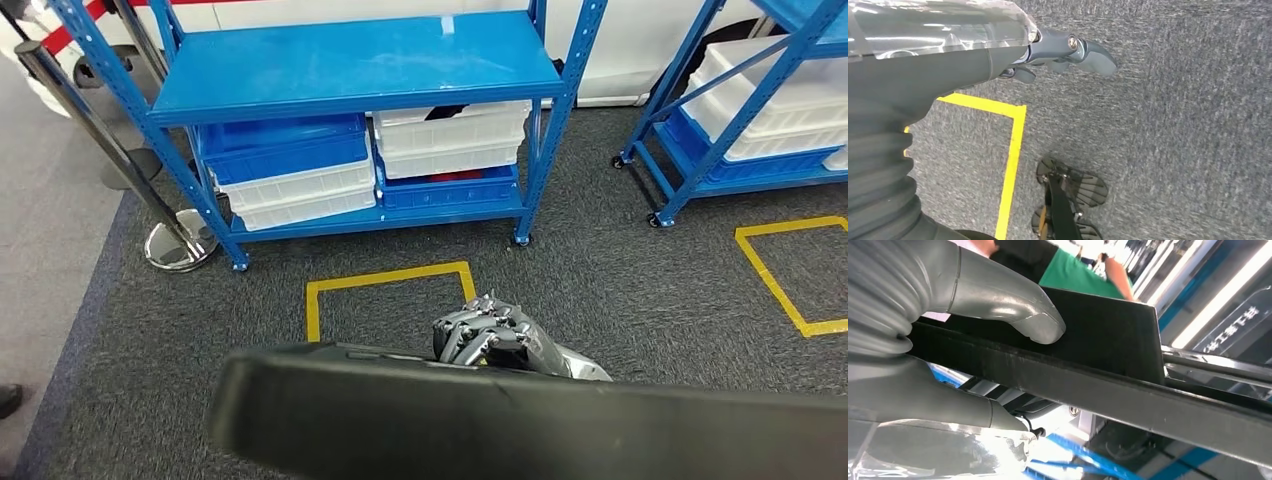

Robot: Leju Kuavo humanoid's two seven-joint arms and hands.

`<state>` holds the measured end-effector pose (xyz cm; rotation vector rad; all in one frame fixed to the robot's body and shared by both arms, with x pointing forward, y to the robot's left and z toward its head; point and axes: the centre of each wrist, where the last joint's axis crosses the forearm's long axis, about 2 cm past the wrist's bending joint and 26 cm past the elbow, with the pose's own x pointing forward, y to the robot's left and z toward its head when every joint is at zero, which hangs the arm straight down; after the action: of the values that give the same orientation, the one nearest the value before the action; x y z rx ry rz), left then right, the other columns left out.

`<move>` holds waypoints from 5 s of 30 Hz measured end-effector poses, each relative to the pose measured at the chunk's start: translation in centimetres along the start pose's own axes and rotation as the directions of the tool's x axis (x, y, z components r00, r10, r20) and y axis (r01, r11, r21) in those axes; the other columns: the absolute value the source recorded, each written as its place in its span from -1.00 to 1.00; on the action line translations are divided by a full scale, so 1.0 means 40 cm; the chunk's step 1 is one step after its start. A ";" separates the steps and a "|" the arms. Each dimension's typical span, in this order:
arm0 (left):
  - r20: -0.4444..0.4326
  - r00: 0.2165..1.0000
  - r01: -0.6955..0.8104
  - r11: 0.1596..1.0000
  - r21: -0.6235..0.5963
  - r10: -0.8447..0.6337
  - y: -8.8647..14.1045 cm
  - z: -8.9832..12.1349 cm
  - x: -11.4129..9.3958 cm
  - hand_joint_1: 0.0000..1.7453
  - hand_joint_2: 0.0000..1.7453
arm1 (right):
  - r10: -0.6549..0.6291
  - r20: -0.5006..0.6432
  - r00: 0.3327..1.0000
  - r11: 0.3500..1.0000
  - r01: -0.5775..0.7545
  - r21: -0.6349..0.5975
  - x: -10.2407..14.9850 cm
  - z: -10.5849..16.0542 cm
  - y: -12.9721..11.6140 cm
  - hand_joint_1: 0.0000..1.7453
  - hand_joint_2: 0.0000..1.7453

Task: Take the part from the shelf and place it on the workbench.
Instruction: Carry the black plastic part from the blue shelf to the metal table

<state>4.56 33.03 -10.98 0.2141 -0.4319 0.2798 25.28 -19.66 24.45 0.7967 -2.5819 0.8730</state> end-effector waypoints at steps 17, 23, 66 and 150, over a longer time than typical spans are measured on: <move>-0.028 0.999 -0.019 1.000 0.014 0.019 -0.009 0.005 -0.010 -1.00 1.00 | 0.027 -0.018 0.999 0.999 -0.028 -0.029 0.019 0.026 0.000 1.00 1.00; -0.040 0.999 -0.021 0.999 0.024 0.022 -0.010 0.009 -0.022 -1.00 1.00 | -0.038 -0.006 0.999 0.998 0.038 0.055 -0.004 0.002 -0.005 1.00 1.00; -0.003 0.999 0.037 0.995 0.089 -0.037 0.053 -0.013 0.024 -1.00 1.00 | 0.007 -0.030 1.000 1.000 -0.006 0.020 -0.041 -0.010 -0.016 1.00 1.00; -0.001 0.998 -0.061 0.997 0.046 0.061 0.000 0.004 -0.013 -1.00 1.00 | -0.005 -0.060 0.998 0.999 0.003 -0.041 -0.036 0.003 0.039 1.00 1.00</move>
<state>4.06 32.88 -11.04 0.2453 -0.4303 0.3501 25.50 -18.12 22.97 0.7526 -2.5369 0.8271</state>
